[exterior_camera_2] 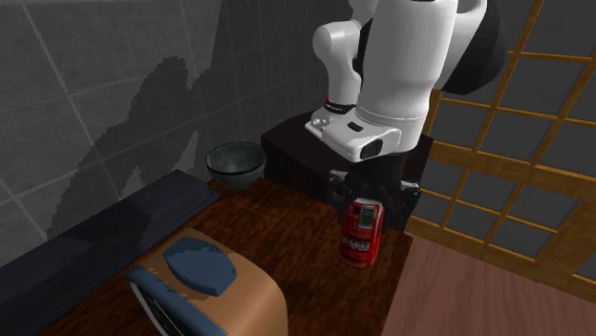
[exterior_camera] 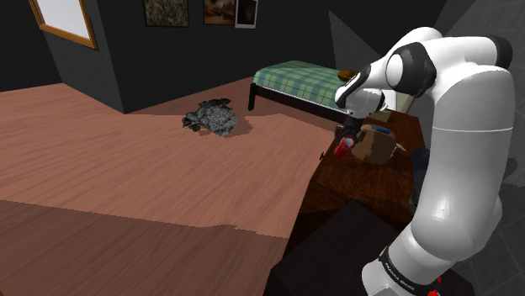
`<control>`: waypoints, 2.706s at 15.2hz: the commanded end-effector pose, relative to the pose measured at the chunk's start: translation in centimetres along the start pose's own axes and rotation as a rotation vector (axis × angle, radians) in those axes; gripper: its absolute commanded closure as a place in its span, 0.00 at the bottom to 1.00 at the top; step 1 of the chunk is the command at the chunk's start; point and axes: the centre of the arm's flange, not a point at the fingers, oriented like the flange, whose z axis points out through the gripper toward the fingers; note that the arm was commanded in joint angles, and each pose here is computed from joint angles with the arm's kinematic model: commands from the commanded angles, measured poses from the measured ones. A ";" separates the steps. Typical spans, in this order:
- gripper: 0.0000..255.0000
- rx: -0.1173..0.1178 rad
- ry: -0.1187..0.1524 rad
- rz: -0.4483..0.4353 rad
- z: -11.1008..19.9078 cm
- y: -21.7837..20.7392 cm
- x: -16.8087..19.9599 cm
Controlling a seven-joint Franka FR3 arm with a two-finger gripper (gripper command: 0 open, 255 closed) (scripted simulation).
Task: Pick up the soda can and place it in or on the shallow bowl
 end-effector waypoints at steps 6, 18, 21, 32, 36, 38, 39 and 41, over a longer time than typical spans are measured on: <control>1.00 0.000 0.000 0.000 -3.8 0.2 0.1; 1.00 0.000 0.000 0.000 -4.6 10.8 -7.7; 1.00 0.000 0.000 0.000 -4.5 14.0 -10.1; 1.00 0.000 0.000 0.000 -4.3 25.7 -18.7; 1.00 0.000 0.000 0.000 -4.2 30.0 -21.8; 1.00 0.000 0.000 0.000 -4.2 32.1 -23.3; 1.00 0.000 0.000 0.000 -4.2 33.2 -24.1; 1.00 0.000 0.000 0.000 -4.1 35.3 -25.7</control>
